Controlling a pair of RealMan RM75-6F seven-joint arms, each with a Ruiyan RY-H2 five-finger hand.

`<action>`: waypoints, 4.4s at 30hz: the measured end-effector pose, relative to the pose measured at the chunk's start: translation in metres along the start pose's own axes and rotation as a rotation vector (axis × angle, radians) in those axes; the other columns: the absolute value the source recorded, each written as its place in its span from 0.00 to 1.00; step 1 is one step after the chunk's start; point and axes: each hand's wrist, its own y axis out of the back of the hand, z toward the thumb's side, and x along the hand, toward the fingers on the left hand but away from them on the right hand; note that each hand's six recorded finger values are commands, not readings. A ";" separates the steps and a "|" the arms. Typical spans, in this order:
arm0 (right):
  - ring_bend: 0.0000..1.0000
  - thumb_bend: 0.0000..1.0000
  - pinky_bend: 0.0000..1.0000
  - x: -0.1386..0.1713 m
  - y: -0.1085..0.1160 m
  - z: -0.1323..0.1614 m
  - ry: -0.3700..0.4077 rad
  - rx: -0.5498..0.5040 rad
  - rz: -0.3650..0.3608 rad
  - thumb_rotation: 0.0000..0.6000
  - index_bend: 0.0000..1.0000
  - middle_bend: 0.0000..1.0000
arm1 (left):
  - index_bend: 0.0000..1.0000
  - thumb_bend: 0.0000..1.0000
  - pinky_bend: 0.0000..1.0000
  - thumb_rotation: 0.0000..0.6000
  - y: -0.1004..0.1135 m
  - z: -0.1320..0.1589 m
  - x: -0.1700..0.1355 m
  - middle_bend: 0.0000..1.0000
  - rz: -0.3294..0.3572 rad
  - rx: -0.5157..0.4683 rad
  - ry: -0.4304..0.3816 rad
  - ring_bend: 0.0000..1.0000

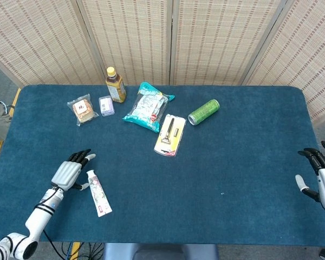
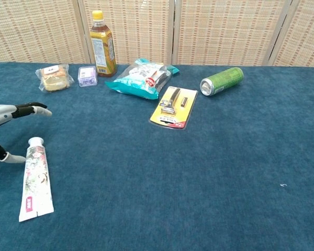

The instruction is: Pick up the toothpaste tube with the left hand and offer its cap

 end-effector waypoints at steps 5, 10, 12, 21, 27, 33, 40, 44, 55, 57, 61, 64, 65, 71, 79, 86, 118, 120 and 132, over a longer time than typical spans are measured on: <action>0.08 0.25 0.19 0.001 0.000 -0.001 -0.002 -0.001 -0.001 1.00 0.29 0.28 | 0.00 0.13 0.06 1.00 0.008 0.024 0.008 0.00 0.025 -0.036 -0.049 0.00; 0.08 0.25 0.19 0.001 -0.001 -0.001 0.000 -0.003 0.001 1.00 0.29 0.28 | 0.00 0.13 0.06 1.00 0.016 0.047 0.009 0.00 0.035 -0.084 -0.099 0.00; 0.08 0.25 0.19 0.000 -0.002 -0.002 0.000 -0.004 0.005 1.00 0.29 0.28 | 0.00 0.13 0.06 1.00 0.018 0.053 0.007 0.00 0.033 -0.102 -0.114 0.00; 0.08 0.25 0.19 -0.001 -0.003 -0.004 -0.001 -0.006 0.011 1.00 0.29 0.28 | 0.30 0.13 0.06 1.00 0.019 0.074 -0.019 0.00 -0.060 -0.026 -0.261 0.00; 0.08 0.25 0.19 -0.001 -0.005 -0.003 0.000 -0.011 0.015 1.00 0.29 0.28 | 0.32 0.13 0.02 0.52 0.011 0.080 -0.027 0.00 -0.147 -0.014 -0.292 0.00; 0.08 0.25 0.20 -0.001 -0.004 -0.004 -0.005 -0.012 0.016 1.00 0.29 0.28 | 0.31 0.13 0.00 0.08 0.000 0.084 -0.029 0.00 -0.231 0.007 -0.302 0.00; 0.08 0.25 0.21 0.000 -0.003 -0.004 -0.002 -0.017 0.014 1.00 0.29 0.28 | 0.31 0.13 0.00 0.00 -0.007 0.083 -0.031 0.00 -0.271 0.087 -0.320 0.00; 0.08 0.25 0.21 0.001 -0.003 -0.003 -0.003 -0.019 0.015 1.00 0.29 0.28 | 0.31 0.13 0.00 0.00 -0.010 0.082 -0.034 0.00 -0.274 0.112 -0.326 0.00; 0.08 0.25 0.21 0.001 -0.003 0.001 0.006 -0.030 0.021 1.00 0.29 0.28 | 0.32 0.13 0.00 0.00 -0.021 0.064 -0.046 0.00 -0.301 0.185 -0.305 0.00; 0.08 0.25 0.21 0.002 -0.003 0.001 0.007 -0.031 0.023 1.00 0.29 0.28 | 0.32 0.13 0.00 0.00 -0.020 0.060 -0.046 0.00 -0.295 0.203 -0.301 0.00; 0.08 0.25 0.21 0.002 -0.003 0.002 0.007 -0.031 0.023 1.00 0.29 0.28 | 0.32 0.13 0.00 0.00 -0.015 0.048 -0.048 0.00 -0.289 0.249 -0.276 0.00; 0.08 0.25 0.21 0.002 -0.002 0.003 0.007 -0.031 0.020 1.00 0.29 0.28 | 0.32 0.13 0.00 0.00 -0.014 0.039 -0.052 0.00 -0.300 0.287 -0.262 0.00; 0.08 0.25 0.21 0.003 -0.002 0.003 0.007 -0.031 0.019 1.00 0.29 0.28 | 0.32 0.13 0.00 0.00 -0.013 0.036 -0.053 0.00 -0.302 0.299 -0.258 0.00; 0.08 0.25 0.21 0.003 -0.002 0.005 0.010 -0.030 0.021 1.00 0.29 0.28 | 0.32 0.13 0.00 0.00 -0.006 0.020 -0.056 0.00 -0.288 0.385 -0.230 0.00; 0.08 0.25 0.21 0.003 -0.002 0.007 0.016 -0.032 0.019 1.00 0.29 0.28 | 0.32 0.13 0.00 0.00 0.017 0.004 -0.057 0.00 -0.225 0.360 -0.168 0.00; 0.08 0.25 0.21 0.004 0.000 0.005 0.010 -0.035 0.012 1.00 0.29 0.28 | 0.32 0.13 0.00 0.00 0.041 -0.010 -0.044 0.00 -0.153 0.311 -0.093 0.00; 0.08 0.25 0.21 0.009 -0.001 -0.007 -0.017 -0.039 0.013 1.00 0.29 0.28 | 0.32 0.13 0.00 0.00 0.017 0.018 0.001 0.00 -0.232 0.093 -0.072 0.00; 0.08 0.25 0.21 0.009 -0.002 -0.007 -0.019 -0.040 0.015 1.00 0.29 0.28 | 0.32 0.13 0.00 0.00 0.015 0.028 -0.001 0.00 -0.236 0.082 -0.098 0.00; 0.08 0.25 0.21 0.005 -0.006 -0.006 -0.009 -0.042 0.021 1.00 0.29 0.28 | 0.30 0.13 0.00 1.00 0.021 0.057 -0.021 0.00 -0.131 0.065 -0.203 0.00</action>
